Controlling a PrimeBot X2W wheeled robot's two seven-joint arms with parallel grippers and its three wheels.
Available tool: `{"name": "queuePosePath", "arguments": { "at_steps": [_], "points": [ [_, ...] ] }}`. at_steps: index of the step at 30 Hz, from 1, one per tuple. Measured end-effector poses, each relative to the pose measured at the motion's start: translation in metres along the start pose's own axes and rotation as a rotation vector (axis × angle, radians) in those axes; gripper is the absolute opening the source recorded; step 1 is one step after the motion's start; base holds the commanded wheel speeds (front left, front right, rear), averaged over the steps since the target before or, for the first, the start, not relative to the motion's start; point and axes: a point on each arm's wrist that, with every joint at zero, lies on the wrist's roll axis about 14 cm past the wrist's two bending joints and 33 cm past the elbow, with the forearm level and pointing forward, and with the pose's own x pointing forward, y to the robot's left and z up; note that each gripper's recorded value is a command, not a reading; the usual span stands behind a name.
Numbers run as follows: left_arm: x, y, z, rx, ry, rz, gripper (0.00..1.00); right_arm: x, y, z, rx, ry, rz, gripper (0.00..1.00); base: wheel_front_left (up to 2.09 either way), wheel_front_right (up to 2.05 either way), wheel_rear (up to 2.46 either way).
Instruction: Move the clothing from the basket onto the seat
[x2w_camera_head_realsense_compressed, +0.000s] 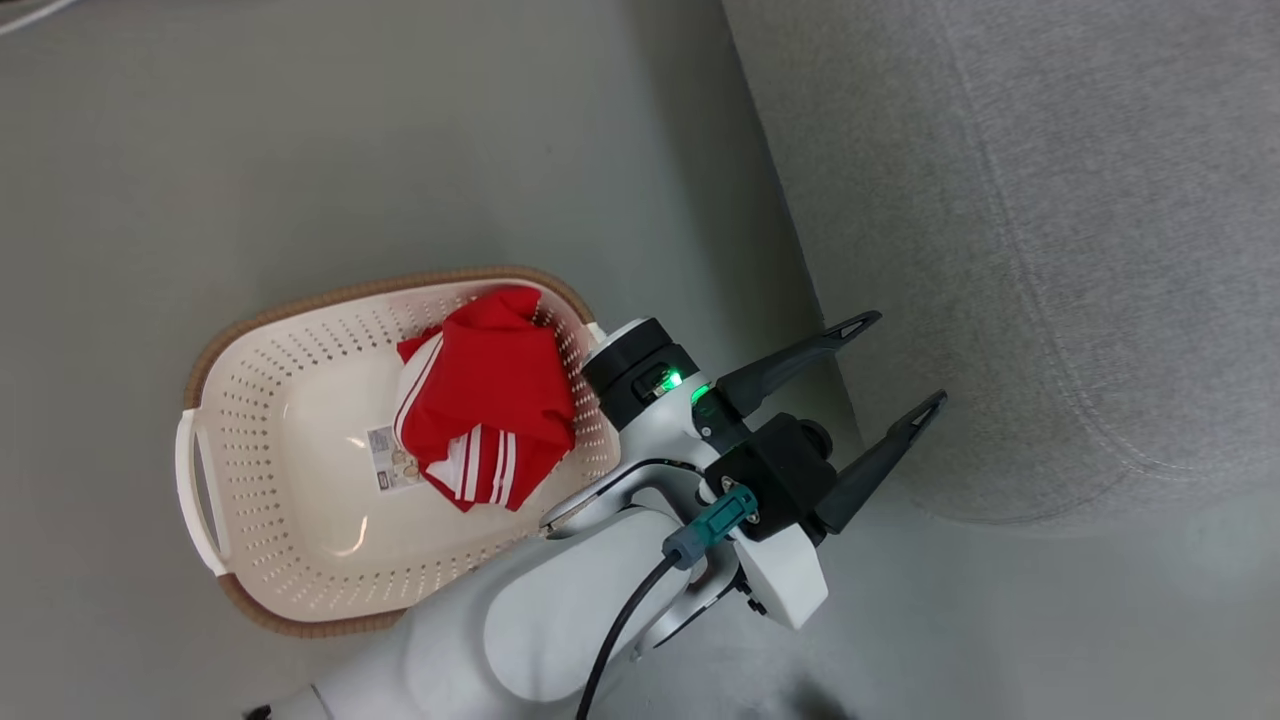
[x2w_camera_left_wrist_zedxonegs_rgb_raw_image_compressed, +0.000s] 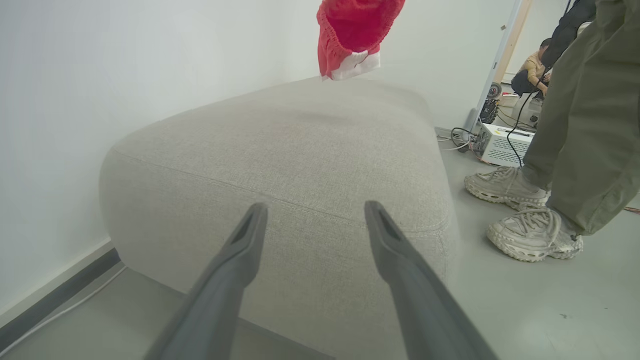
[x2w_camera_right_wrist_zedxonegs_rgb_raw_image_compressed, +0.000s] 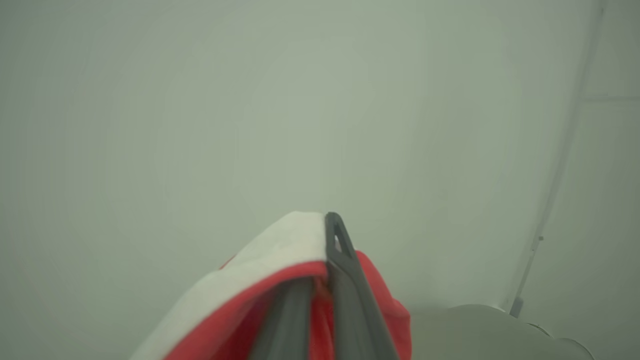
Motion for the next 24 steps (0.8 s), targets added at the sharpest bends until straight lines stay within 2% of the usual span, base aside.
{"name": "queuePosePath", "arguments": {
  "at_steps": [8,18,21,24],
  "points": [
    [-0.005,0.022,-0.033,-0.058,0.037,0.047,1.00,0.041,-0.008,-0.033,-0.071,0.041,-0.052,0.00,0.00,0.00,0.00],
    [-0.022,0.044,-0.064,-0.105,0.077,0.130,1.00,0.075,-0.036,-0.053,-0.057,-0.001,-0.211,0.00,0.00,0.00,0.00],
    [-0.030,0.044,-0.070,-0.114,0.099,0.137,1.00,0.074,-0.035,-0.083,-0.017,0.048,-0.241,0.00,0.00,0.00,0.00],
    [-0.039,0.047,-0.080,-0.125,0.126,0.155,1.00,0.066,-0.011,-0.135,0.062,0.144,-0.223,0.00,0.00,0.00,0.00]
  ]
}}
